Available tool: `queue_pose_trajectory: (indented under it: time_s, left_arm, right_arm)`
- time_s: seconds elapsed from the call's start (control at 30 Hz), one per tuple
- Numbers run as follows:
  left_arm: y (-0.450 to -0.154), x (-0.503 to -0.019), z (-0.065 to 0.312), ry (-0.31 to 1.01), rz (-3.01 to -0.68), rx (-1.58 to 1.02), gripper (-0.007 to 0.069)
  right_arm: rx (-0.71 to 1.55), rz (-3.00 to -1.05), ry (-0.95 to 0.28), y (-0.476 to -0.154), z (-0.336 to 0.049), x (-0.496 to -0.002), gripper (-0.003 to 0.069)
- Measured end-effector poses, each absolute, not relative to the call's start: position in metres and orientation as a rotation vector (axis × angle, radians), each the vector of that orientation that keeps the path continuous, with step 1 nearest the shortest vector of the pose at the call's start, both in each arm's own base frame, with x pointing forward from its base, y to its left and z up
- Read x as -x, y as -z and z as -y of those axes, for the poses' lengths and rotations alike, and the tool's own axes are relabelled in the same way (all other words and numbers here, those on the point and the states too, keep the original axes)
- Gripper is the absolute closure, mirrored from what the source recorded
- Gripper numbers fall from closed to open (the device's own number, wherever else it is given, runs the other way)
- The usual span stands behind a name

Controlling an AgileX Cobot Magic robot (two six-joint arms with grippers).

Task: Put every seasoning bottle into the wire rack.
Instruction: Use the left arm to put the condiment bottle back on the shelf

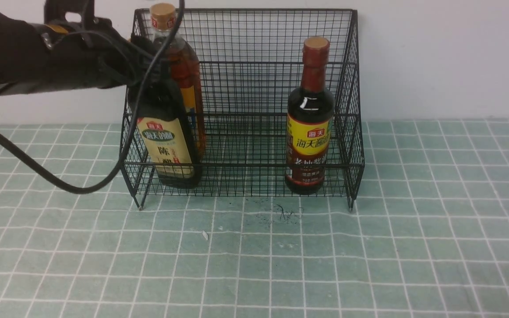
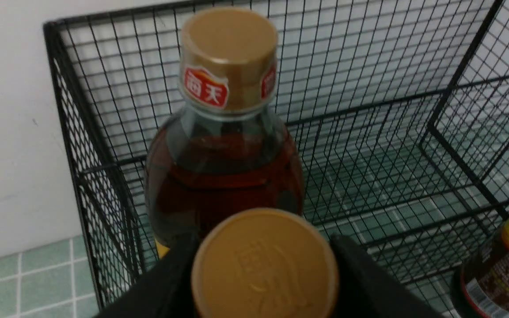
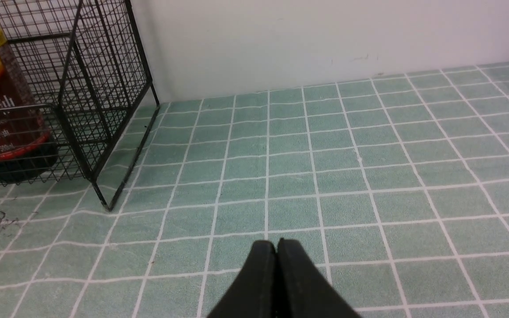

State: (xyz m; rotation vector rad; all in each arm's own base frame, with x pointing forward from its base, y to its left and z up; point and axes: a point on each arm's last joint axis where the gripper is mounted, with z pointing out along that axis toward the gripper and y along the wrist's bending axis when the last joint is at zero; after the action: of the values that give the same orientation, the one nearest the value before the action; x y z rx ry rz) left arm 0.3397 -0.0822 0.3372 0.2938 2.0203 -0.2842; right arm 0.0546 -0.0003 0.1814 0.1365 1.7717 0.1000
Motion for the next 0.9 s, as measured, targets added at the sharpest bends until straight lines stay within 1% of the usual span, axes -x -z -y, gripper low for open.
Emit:
queue_pose_trajectory:
  time_s: [0.3, 0.4, 0.43, 0.47, 0.53, 0.6, 0.7, 0.87, 0.9]
  left_arm:
    - [-0.333, -0.345, 0.083, 0.28, -2.025, -0.292, 0.0302]
    - [-0.334, -0.345, 0.083, 0.278, -2.02, -0.288, 0.0284]
    - [-0.336, -0.345, 0.082, 0.278, -2.011, -0.283, 0.0258]
    - [-0.336, -0.344, 0.082, 0.278, -2.01, -0.283, 0.0255]
    - [-0.343, -0.34, 0.081, 0.276, -1.986, -0.28, 0.0228]
    - [-0.35, -0.337, 0.08, 0.271, -1.959, -0.274, 0.022]
    - [-0.359, -0.333, 0.078, 0.26, -1.922, -0.267, 0.0218]
    - [-0.383, -0.317, 0.074, 0.206, -1.835, -0.308, 0.0218]
    - [-0.383, -0.317, 0.074, 0.206, -1.835, -0.308, 0.0218]
  right_arm:
    - [-0.136, -1.772, -0.1, -0.181, 0.0, -0.055, 0.0673]
    - [-0.136, -1.772, -0.1, -0.181, 0.0, -0.055, 0.0673]
    - [-0.136, -1.772, -0.1, -0.181, 0.0, -0.055, 0.0673]
    - [-0.136, -1.772, -0.1, -0.181, 0.0, -0.055, 0.0673]
    - [-0.136, -1.772, -0.1, -0.181, 0.0, -0.055, 0.0673]
    - [-0.136, -1.772, -0.1, -0.181, 0.0, -0.055, 0.0673]
    - [-0.136, -1.772, -0.1, -0.181, 0.0, -0.055, 0.0673]
    - [-0.136, -1.772, -0.1, -0.181, 0.0, -0.055, 0.0673]
    - [-0.136, -1.772, -0.1, -0.181, 0.0, -0.055, 0.0673]
